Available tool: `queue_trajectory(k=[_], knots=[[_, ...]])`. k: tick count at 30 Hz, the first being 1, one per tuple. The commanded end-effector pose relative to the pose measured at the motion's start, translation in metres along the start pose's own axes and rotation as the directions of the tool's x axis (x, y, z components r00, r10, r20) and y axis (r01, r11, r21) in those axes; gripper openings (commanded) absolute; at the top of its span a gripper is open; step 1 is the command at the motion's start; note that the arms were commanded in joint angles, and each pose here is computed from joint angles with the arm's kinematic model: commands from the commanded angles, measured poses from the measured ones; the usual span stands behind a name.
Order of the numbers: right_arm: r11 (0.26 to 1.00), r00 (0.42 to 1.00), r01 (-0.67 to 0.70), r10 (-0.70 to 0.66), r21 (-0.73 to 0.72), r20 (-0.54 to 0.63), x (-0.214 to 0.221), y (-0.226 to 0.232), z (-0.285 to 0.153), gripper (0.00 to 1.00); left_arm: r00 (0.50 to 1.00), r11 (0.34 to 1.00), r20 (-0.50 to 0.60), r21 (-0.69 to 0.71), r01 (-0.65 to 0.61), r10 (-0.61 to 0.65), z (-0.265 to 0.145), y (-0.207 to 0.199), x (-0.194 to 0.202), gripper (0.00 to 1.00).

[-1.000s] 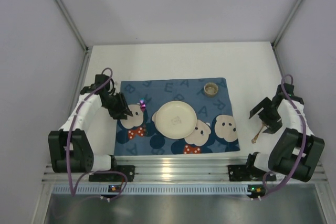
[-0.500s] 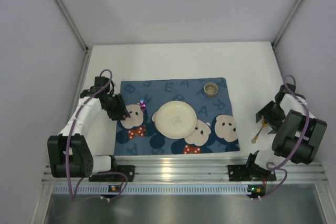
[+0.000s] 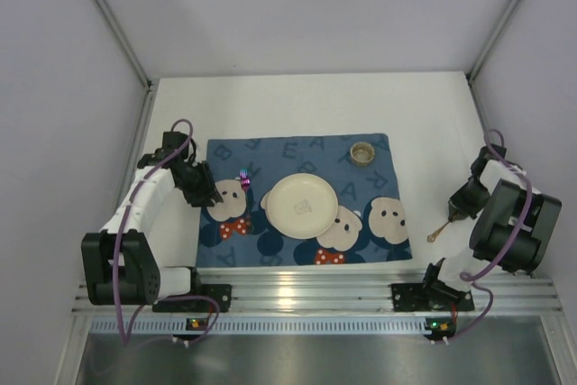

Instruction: Set the dinner table for one person

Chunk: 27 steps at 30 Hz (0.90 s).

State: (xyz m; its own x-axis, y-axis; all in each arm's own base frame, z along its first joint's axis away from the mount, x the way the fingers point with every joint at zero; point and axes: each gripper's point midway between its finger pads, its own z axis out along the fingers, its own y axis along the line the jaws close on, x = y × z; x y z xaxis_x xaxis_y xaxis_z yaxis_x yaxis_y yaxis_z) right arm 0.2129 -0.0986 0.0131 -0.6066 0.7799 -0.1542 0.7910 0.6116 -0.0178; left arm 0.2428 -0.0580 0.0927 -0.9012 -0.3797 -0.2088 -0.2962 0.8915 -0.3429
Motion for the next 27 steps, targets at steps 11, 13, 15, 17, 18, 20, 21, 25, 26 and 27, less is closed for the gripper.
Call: queue_trajectory(k=[11, 13, 15, 17, 18, 20, 21, 25, 26, 27], knots=[[0.989, 0.988, 0.052, -0.031, -0.136, 0.151, -0.058, 0.04, -0.043, 0.0, 1.0, 0.999, 0.018, 0.038, -0.002, 0.001, -0.005, -0.011, -0.01, 0.36], [0.977, 0.974, 0.107, -0.065, -0.183, 0.219, -0.072, 0.055, -0.078, 0.0, 1.0, 0.999, 0.021, 0.045, -0.004, 0.003, -0.007, -0.013, -0.01, 0.36], [0.961, 0.954, 0.185, -0.125, -0.208, 0.271, -0.073, 0.075, -0.111, 0.0, 1.0, 0.999, 0.028, 0.047, -0.003, 0.002, -0.009, -0.014, -0.011, 0.37], [0.932, 0.93, 0.283, -0.209, -0.225, 0.302, -0.059, 0.097, -0.13, 0.0, 0.999, 0.999, 0.036, 0.038, -0.007, 0.005, -0.01, -0.013, -0.012, 0.37], [0.919, 0.92, 0.314, -0.232, -0.238, 0.317, -0.052, 0.104, -0.143, 0.0, 0.999, 0.999, 0.046, 0.035, -0.006, 0.004, -0.012, -0.012, -0.012, 0.37], [0.857, 0.887, 0.422, -0.32, -0.298, 0.334, -0.018, 0.135, -0.16, 0.0, 0.997, 0.999, 0.075, 0.032, -0.005, 0.002, -0.016, -0.012, -0.015, 0.38], [0.831, 0.875, 0.458, -0.358, -0.316, 0.326, -0.002, 0.144, -0.162, 0.0, 0.997, 0.999, 0.081, 0.032, -0.002, -0.001, -0.017, -0.012, -0.015, 0.38], [0.695, 0.812, 0.584, -0.499, -0.42, 0.303, 0.081, 0.183, -0.169, 0.0, 0.996, 0.998, 0.09, 0.065, 0.022, -0.028, -0.02, -0.016, -0.009, 0.38], [0.65, 0.783, 0.62, -0.54, -0.439, 0.308, 0.103, 0.191, -0.165, 0.0, 0.994, 0.997, 0.101, 0.069, 0.032, -0.039, -0.022, -0.015, -0.006, 0.38], [0.644, 0.786, 0.616, -0.542, -0.453, 0.297, 0.112, 0.194, -0.163, 0.0, 0.994, 0.997, 0.105, 0.071, 0.034, -0.041, -0.022, -0.015, -0.004, 0.38]])
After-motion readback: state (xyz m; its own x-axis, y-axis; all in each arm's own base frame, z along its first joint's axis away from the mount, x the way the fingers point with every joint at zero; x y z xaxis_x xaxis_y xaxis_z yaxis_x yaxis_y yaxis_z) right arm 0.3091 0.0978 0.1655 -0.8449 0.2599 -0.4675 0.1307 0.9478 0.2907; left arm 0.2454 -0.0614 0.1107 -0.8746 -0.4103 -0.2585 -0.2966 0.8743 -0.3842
